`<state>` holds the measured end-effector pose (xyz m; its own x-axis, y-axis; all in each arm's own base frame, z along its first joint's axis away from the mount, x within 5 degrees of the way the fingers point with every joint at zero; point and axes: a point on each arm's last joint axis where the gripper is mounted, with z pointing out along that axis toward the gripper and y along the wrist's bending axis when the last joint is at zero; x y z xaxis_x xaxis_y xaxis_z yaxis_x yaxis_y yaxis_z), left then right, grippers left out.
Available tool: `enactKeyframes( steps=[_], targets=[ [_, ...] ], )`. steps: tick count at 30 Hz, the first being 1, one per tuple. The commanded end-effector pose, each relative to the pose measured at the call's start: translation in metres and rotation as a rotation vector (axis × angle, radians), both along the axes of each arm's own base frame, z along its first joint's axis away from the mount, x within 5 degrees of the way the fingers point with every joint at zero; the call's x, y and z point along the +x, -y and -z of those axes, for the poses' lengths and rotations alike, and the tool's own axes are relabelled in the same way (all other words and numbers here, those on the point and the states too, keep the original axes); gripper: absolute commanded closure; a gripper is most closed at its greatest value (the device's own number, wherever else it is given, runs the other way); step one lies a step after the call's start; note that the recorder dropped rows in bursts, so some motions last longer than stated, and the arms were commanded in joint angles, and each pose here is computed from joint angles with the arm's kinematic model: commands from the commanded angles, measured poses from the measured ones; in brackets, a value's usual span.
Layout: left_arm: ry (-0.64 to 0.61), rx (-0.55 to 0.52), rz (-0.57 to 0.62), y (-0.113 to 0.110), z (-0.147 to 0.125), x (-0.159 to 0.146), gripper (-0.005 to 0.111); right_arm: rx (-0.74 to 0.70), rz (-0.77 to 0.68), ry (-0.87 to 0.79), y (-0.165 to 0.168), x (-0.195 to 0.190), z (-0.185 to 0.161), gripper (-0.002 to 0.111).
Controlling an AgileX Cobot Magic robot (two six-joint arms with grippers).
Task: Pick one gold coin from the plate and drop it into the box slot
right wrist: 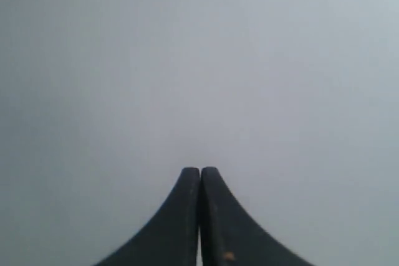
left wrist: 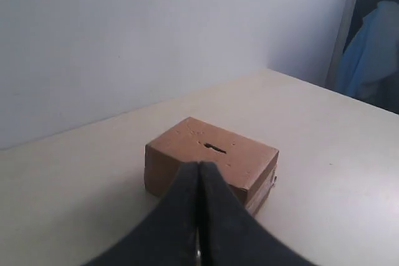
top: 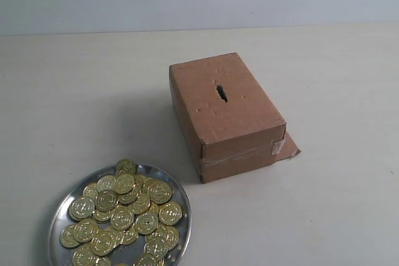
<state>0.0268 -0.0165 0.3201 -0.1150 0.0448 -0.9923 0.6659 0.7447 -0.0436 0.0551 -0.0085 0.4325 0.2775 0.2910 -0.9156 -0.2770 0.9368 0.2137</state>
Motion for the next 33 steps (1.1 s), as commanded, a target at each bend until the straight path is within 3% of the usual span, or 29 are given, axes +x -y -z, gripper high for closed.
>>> enactKeyframes(
  steps=[1, 4, 5, 6, 7, 9, 10, 11, 14, 17, 22, 25, 28, 30, 33],
  targets=[
    [-0.04, -0.04, 0.001, 0.0, 0.012, -0.001, 0.107, 0.225, -0.439, 0.199, -0.006, -0.04, -0.046, 0.108],
    [-0.02, -0.075, 0.007, 0.0, 0.009, -0.001, 0.107, 0.173, -1.027, 0.223, -0.049, -0.064, -0.063, 0.108],
    [-0.035, -0.094, 0.006, 0.0, 0.009, -0.001, 0.107, 0.103, -1.121, 0.15, -0.065, -0.06, -0.057, 0.108],
    [-0.083, -0.128, -0.002, 0.0, 0.01, -0.001, 0.107, -0.057, -1.18, -0.036, -0.087, -0.048, -0.039, 0.108],
    [-0.104, -0.141, -0.006, 0.0, 0.01, -0.001, 0.107, -0.154, -1.155, -0.157, -0.097, -0.037, -0.026, 0.108],
    [-0.148, -0.166, -0.015, 0.0, 0.012, -0.001, 0.107, -0.452, -0.945, -0.41, -0.107, -0.005, 0.009, 0.108],
    [-0.164, -0.167, -0.02, 0.0, 0.013, -0.001, 0.107, -0.538, -0.821, -0.513, -0.105, 0.01, 0.021, 0.108],
    [-0.194, -0.165, -0.029, -0.001, 0.015, -0.001, 0.107, -0.624, -0.6, -0.615, -0.098, 0.032, 0.034, 0.108],
    [-0.292, -0.133, -0.066, -0.001, 0.028, 0.001, 0.107, -0.672, -0.086, -0.602, -0.068, 0.064, 0.036, 0.108],
    [-0.369, -0.112, -0.095, 0.003, 0.049, 0.005, 0.107, -0.544, 0.134, -0.463, -0.043, 0.061, 0.024, 0.108],
    [-0.244, -0.143, -0.086, 0.008, 0.055, 0.013, 0.107, -0.448, 0.113, -0.299, -0.008, 0.019, 0.029, 0.108],
    [-0.256, -0.155, -0.113, 0.01, 0.069, 0.018, 0.107, -0.384, 0.109, -0.235, 0.015, -0.007, 0.048, 0.108],
    [-0.182, -0.152, -0.101, 0.014, 0.082, 0.022, 0.107, -0.302, 0.068, -0.172, 0.03, -0.028, 0.069, 0.108],
    [-0.135, -0.142, -0.081, 0.017, 0.09, 0.023, 0.107, -0.248, 0.041, -0.149, 0.038, -0.039, 0.085, 0.108],
    [-0.125, -0.13, -0.067, 0.02, 0.105, 0.024, 0.107, -0.252, 0.001, -0.263, 0.028, -0.031, 0.109, 0.108]
  ],
)
